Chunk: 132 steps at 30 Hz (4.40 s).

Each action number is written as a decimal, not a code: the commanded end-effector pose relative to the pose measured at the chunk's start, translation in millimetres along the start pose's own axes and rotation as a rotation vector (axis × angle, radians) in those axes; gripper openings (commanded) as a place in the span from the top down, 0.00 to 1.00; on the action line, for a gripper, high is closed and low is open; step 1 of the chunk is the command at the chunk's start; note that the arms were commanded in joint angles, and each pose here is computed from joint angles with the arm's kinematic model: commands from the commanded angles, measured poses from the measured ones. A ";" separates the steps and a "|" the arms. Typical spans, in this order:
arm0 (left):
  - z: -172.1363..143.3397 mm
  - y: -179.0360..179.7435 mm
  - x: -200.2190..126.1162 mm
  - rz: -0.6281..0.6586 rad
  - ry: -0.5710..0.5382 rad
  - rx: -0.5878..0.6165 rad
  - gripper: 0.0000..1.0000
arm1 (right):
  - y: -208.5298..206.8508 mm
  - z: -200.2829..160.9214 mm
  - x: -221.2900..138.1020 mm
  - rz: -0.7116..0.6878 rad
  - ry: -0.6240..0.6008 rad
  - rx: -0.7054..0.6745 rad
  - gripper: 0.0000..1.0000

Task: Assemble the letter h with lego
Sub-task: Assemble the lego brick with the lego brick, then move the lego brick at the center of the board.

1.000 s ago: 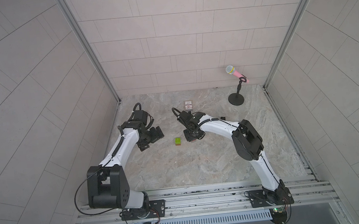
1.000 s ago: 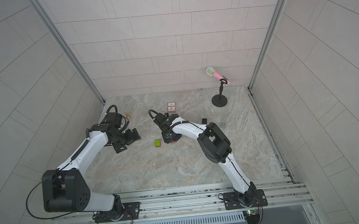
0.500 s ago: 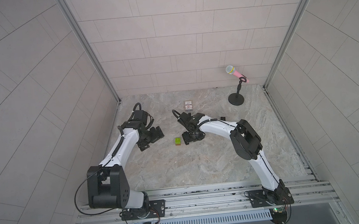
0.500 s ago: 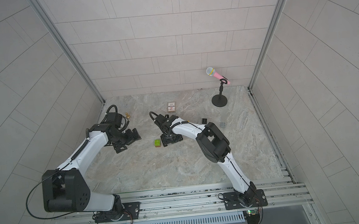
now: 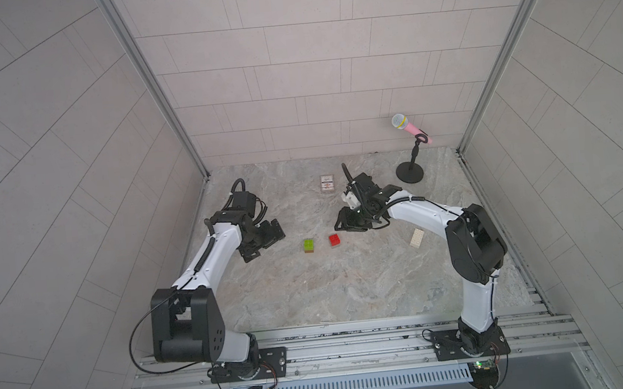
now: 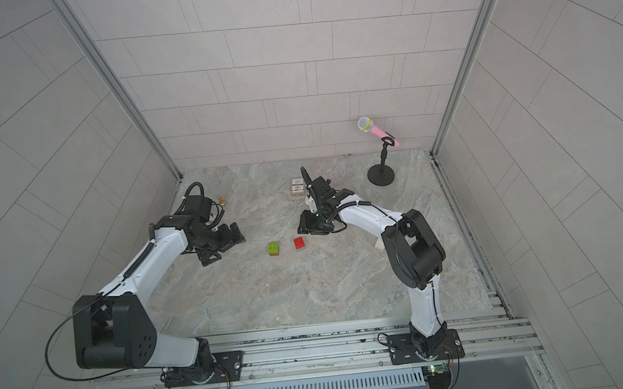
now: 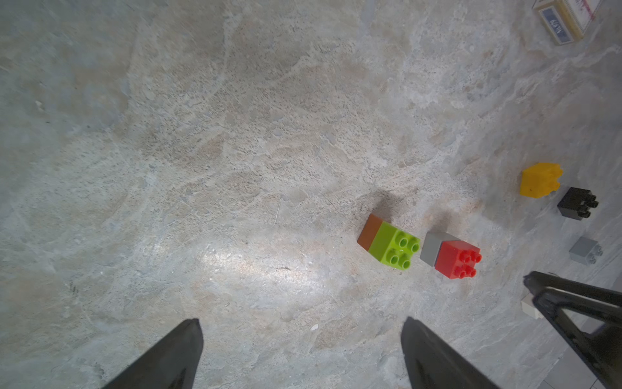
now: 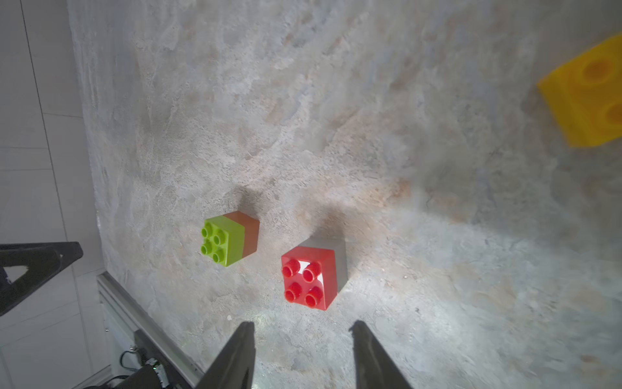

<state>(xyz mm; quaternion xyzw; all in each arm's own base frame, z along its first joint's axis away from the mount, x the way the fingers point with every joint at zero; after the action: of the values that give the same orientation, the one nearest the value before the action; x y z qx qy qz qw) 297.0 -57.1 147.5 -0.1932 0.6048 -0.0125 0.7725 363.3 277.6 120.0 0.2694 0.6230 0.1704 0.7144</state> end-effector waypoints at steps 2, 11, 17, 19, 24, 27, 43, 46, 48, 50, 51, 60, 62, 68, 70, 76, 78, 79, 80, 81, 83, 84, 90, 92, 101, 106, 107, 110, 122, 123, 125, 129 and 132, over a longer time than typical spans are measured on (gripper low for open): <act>-4.5 -2.8 -1.2 -0.016 0.004 0.009 0.00 | 17.6 -3.9 13.3 0.149 0.076 0.021 0.64; -6.9 -10.4 2.6 -0.049 0.016 0.032 0.00 | 18.7 -2.8 23.2 0.191 0.101 0.052 0.88; -7.3 -11.0 3.7 -0.051 0.020 0.033 0.00 | -1.6 -3.1 44.9 0.140 0.130 0.089 0.91; -7.3 -11.2 3.5 -0.053 0.020 0.033 0.00 | -8.2 -3.7 50.2 0.117 0.137 0.097 0.93; -7.1 -11.5 4.1 -0.055 0.022 0.033 0.00 | -25.0 -5.3 56.1 0.033 0.130 0.097 0.94; -8.0 -12.6 4.9 -0.060 0.026 0.037 0.00 | -31.8 -5.8 54.9 -0.014 0.117 0.094 0.94; -8.4 -12.4 5.8 -0.052 0.025 0.041 0.00 | -78.9 -53.5 94.0 -0.201 0.111 0.073 0.93; -8.5 -12.8 5.8 -0.054 0.025 0.041 0.00 | -62.7 -46.3 83.7 -0.156 0.077 0.068 0.89; -8.9 -13.5 6.2 -0.060 0.028 0.041 0.00 | -43.4 -37.9 67.8 -0.108 0.031 0.068 0.85; -9.3 -14.8 6.4 -0.066 0.029 0.042 0.00 | -25.2 -30.9 54.7 -0.055 -0.007 0.085 0.78; -9.2 -15.0 6.4 -0.067 0.029 0.043 0.00 | -17.2 -27.3 49.0 -0.031 -0.025 0.099 0.78; -9.5 -16.4 5.5 -0.073 0.026 0.047 0.00 | 33.7 -0.7 17.8 0.180 -0.149 0.291 0.61; -9.4 -16.6 5.1 -0.074 0.025 0.048 0.00 | 46.0 4.4 15.2 0.247 -0.155 0.316 0.59; -9.6 -18.2 3.3 -0.078 0.019 0.053 0.00 | 64.1 8.5 -5.4 0.250 -0.202 0.239 0.56; -9.6 -18.0 2.5 -0.076 0.015 0.056 0.00 | 55.7 10.0 -21.5 0.177 -0.253 0.180 0.55; -11.3 -23.2 -4.3 -0.072 -0.014 0.093 0.00 | -46.7 19.7 -95.8 -0.204 -0.449 0.165 0.31; -13.0 -26.6 -7.0 -0.072 -0.023 0.114 0.00 | -83.6 13.7 -119.5 -0.261 -0.470 0.231 0.26; -13.3 -28.3 -8.5 -0.075 -0.029 0.123 0.00 | -99.3 10.6 -129.1 -0.288 -0.486 0.262 0.25; -14.3 -29.9 -9.8 -0.075 -0.032 0.133 0.00 | -118.5 6.8 -140.4 -0.331 -0.512 0.305 0.24; -15.0 -32.0 -11.1 -0.076 -0.038 0.144 0.00 | -137.6 2.2 -149.0 -0.372 -0.526 0.347 0.22; -17.4 -36.4 -13.5 -0.077 -0.046 0.169 0.00 | -167.8 -7.3 -159.4 -0.434 -0.543 0.417 0.08; -19.1 -38.0 -14.2 -0.077 -0.048 0.181 0.00 | -179.9 -9.7 -162.0 -0.450 -0.544 0.449 0.04; -28.5 -52.6 -14.3 -0.083 -0.045 0.266 0.00 | -216.4 -4.5 -160.6 -0.588 -0.507 0.481 0.03; -33.7 -57.9 -12.2 -0.082 -0.034 0.301 0.00 | -220.7 1.5 -149.5 -0.617 -0.450 0.475 0.05; -78.9 -107.2 1.8 -0.104 0.072 0.597 0.00 | -228.3 6.3 -106.8 -0.607 -0.350 0.471 0.16; -108.7 -137.5 9.9 -0.105 0.124 0.785 0.02 | -233.2 1.2 -97.1 -0.600 -0.327 0.451 0.27; -110.7 -141.9 9.2 -0.109 0.123 0.798 0.02 | -234.5 0.4 -96.0 -0.605 -0.321 0.443 0.29; -110.9 -156.3 1.4 -0.136 0.105 0.812 0.02 | -237.6 -2.0 -90.5 -0.614 -0.296 0.418 0.38; -91.8 -181.4 -23.8 -0.199 -0.023 0.816 0.02 | -206.2 -20.2 -60.3 -0.649 -0.193 0.184 0.74; -90.9 -179.2 -23.2 -0.193 -0.033 0.814 0.02 | -200.6 -23.0 -57.4 -0.652 -0.184 0.155 0.74; -88.1 -174.2 -24.6 -0.185 -0.063 0.802 0.02 | -184.4 -28.3 -51.6 -0.644 -0.171 0.074 0.74; -73.8 -160.7 -31.4 -0.135 -0.141 0.736 0.02 | -155.8 -48.5 -36.1 -0.590 -0.089 -0.091 0.73; -63.1 -149.8 -32.3 -0.110 -0.184 0.675 0.02 | -135.0 -65.8 -23.0 -0.543 -0.024 -0.236 0.73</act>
<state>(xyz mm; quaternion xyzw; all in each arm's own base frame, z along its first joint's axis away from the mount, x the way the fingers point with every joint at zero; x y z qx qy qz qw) 250.0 -219.9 204.9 0.0544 0.5075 -0.2733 0.8153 295.3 151.8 50.8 0.0538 0.6259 -0.0181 0.7778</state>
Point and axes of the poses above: each gripper's point midway between its finger pads, its own x axis out along the fingers, its own y axis along the line the jaws close on, z = x × y, the point moved 3 cm from there along -x, back along the fingers, and after that the axes turned 10 degrees about x, right-handed, at the moved point
